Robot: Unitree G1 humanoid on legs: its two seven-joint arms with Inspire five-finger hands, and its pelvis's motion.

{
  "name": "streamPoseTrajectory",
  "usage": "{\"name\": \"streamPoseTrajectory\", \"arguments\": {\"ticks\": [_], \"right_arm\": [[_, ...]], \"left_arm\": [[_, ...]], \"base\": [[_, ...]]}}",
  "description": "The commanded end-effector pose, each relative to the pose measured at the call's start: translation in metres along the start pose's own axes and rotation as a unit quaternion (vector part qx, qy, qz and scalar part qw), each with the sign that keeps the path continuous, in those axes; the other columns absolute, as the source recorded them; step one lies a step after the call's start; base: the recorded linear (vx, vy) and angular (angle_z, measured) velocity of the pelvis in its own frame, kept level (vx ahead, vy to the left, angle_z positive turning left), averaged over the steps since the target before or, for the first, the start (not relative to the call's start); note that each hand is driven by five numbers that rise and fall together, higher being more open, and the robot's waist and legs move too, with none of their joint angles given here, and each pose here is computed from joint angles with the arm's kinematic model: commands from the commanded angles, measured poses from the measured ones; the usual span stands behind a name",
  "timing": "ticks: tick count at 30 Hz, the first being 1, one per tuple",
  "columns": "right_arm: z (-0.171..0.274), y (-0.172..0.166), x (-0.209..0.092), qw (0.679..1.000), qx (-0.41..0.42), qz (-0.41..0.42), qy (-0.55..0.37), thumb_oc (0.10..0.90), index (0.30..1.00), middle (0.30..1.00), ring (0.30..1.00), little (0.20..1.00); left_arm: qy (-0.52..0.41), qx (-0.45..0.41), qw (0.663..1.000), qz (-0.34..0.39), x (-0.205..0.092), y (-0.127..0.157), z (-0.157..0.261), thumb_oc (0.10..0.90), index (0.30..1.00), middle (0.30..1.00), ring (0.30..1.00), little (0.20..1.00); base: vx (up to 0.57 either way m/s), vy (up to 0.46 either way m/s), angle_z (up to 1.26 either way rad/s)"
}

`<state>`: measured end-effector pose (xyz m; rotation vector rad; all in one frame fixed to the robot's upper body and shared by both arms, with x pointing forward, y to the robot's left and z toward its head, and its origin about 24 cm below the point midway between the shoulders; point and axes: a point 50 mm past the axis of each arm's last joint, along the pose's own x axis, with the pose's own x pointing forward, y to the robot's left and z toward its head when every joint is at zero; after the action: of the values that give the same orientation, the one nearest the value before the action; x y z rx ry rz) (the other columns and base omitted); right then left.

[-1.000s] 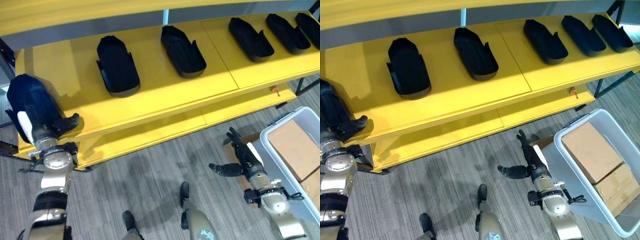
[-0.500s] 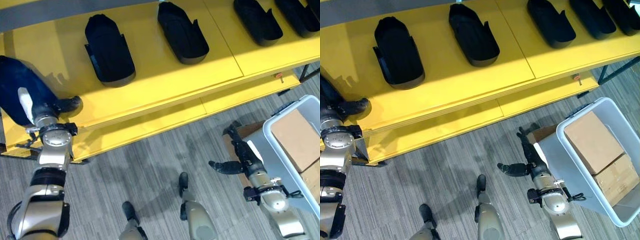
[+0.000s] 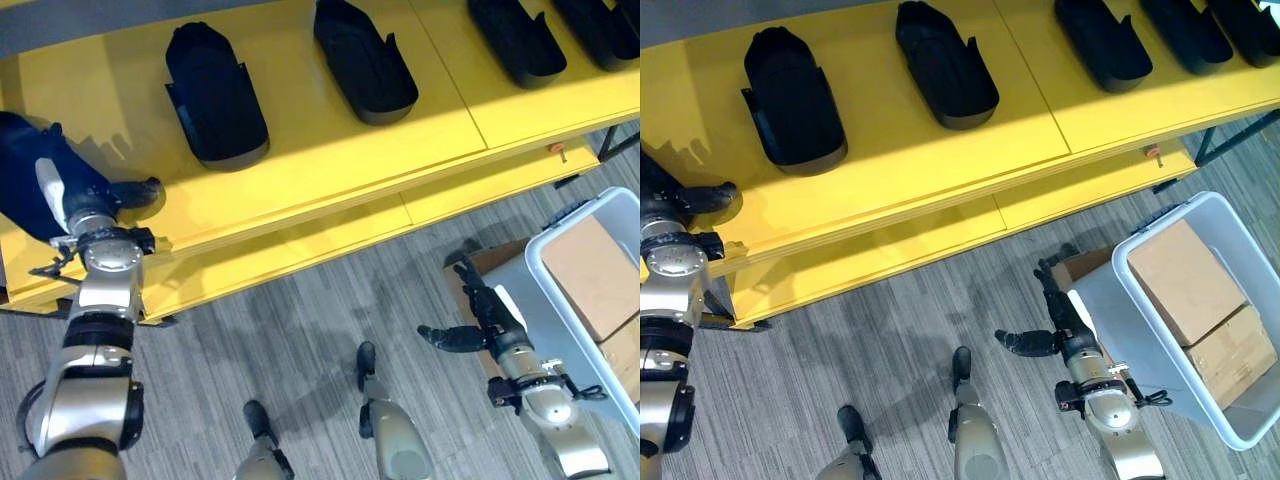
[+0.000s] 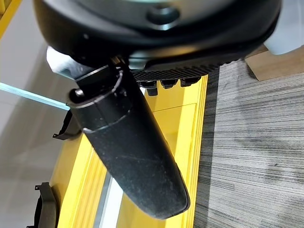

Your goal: Move parts from the plastic box to the shelf.

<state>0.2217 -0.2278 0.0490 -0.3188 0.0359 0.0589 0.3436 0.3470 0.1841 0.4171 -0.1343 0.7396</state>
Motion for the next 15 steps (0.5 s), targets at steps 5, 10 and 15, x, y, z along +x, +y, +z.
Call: {"name": "streamPoseTrajectory", "arguments": {"ticks": [5,10,15], "right_arm": [[0.040,-0.019,0.009,0.993,0.013,-0.041,-0.108,0.900,1.000,1.000,1.000,1.000],[0.039,-0.021,0.009,0.993,0.016,-0.046,-0.107,0.900,1.000,1.000,1.000,1.000],[0.040,-0.023,0.009,0.992,0.020,-0.049,-0.111,0.900,1.000,1.000,1.000,1.000]], "left_arm": [[-0.008,0.065,0.996,-0.053,0.009,0.020,0.001,0.900,1.000,1.000,1.000,1.000],[-0.020,0.098,0.992,-0.082,0.006,0.026,-0.001,0.900,1.000,1.000,1.000,1.000],[-0.053,0.129,0.982,-0.128,0.001,0.028,0.005,0.900,1.000,1.000,1.000,1.000]], "base": [[0.00,0.009,-0.01],[0.00,0.000,0.00],[0.00,-0.001,0.01]]}}
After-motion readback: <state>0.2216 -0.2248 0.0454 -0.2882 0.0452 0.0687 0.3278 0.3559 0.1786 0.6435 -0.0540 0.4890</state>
